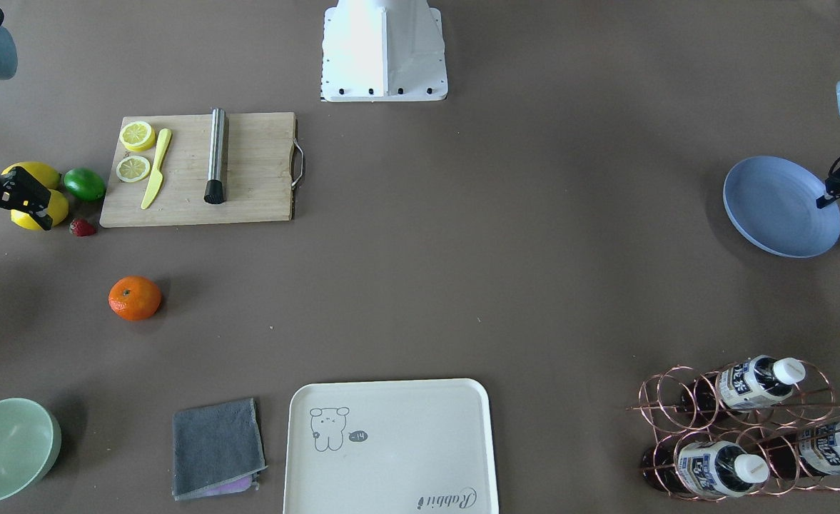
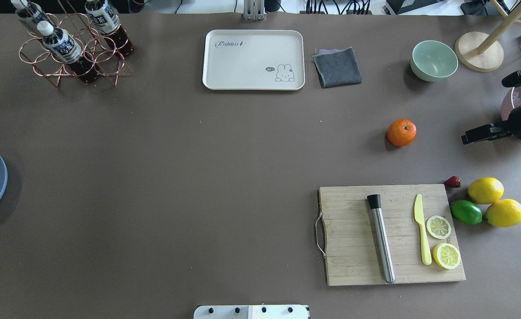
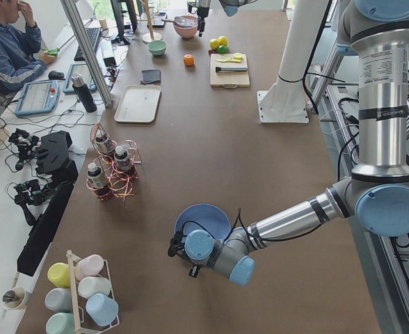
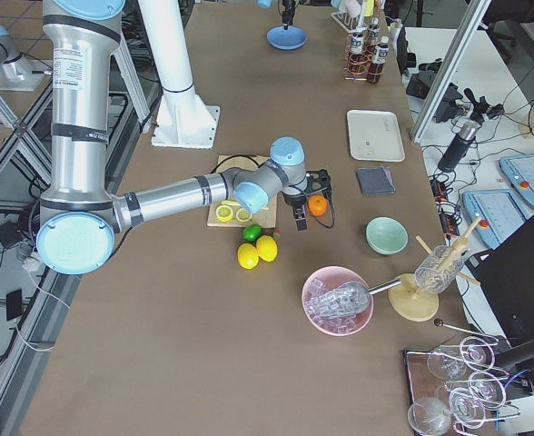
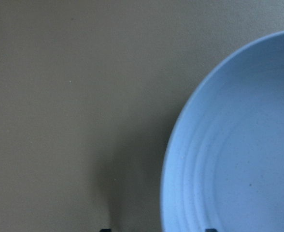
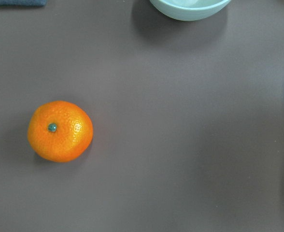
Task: Pick orange to plate
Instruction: 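Move the right gripper over the orange while the left gripper approaches the blue plate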
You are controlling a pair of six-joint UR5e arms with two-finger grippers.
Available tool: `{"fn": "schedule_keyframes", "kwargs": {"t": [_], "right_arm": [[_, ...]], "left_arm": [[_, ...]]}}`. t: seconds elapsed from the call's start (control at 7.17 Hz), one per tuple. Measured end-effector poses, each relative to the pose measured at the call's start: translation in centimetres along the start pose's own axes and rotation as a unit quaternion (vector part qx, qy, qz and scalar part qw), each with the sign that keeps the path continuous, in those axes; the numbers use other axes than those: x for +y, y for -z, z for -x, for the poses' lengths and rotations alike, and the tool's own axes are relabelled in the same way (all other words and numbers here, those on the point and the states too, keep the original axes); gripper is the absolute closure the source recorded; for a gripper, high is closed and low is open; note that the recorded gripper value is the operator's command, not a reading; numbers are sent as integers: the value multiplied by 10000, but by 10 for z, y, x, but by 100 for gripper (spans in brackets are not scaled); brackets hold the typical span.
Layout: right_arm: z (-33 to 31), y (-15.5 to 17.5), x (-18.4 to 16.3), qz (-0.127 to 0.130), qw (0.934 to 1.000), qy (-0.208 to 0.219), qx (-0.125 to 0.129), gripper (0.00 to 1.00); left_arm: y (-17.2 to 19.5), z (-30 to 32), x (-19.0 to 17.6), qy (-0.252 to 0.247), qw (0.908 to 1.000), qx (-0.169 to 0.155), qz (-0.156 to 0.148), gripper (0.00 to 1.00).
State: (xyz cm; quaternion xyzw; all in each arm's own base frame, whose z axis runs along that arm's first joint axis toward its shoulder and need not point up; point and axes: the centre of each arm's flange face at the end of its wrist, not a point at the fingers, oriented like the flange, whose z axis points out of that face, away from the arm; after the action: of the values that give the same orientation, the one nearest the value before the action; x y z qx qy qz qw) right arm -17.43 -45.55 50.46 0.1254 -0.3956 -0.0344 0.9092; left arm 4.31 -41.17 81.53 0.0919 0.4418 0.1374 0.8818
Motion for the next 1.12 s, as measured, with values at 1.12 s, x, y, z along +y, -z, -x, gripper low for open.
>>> {"fn": "schedule_keyframes", "kwargs": {"t": [1.12], "right_arm": [[1, 1, 0, -14, 10000, 10, -10, 0]], "left_arm": [[105, -190, -142, 1388, 9748, 1667, -519, 100]]}}
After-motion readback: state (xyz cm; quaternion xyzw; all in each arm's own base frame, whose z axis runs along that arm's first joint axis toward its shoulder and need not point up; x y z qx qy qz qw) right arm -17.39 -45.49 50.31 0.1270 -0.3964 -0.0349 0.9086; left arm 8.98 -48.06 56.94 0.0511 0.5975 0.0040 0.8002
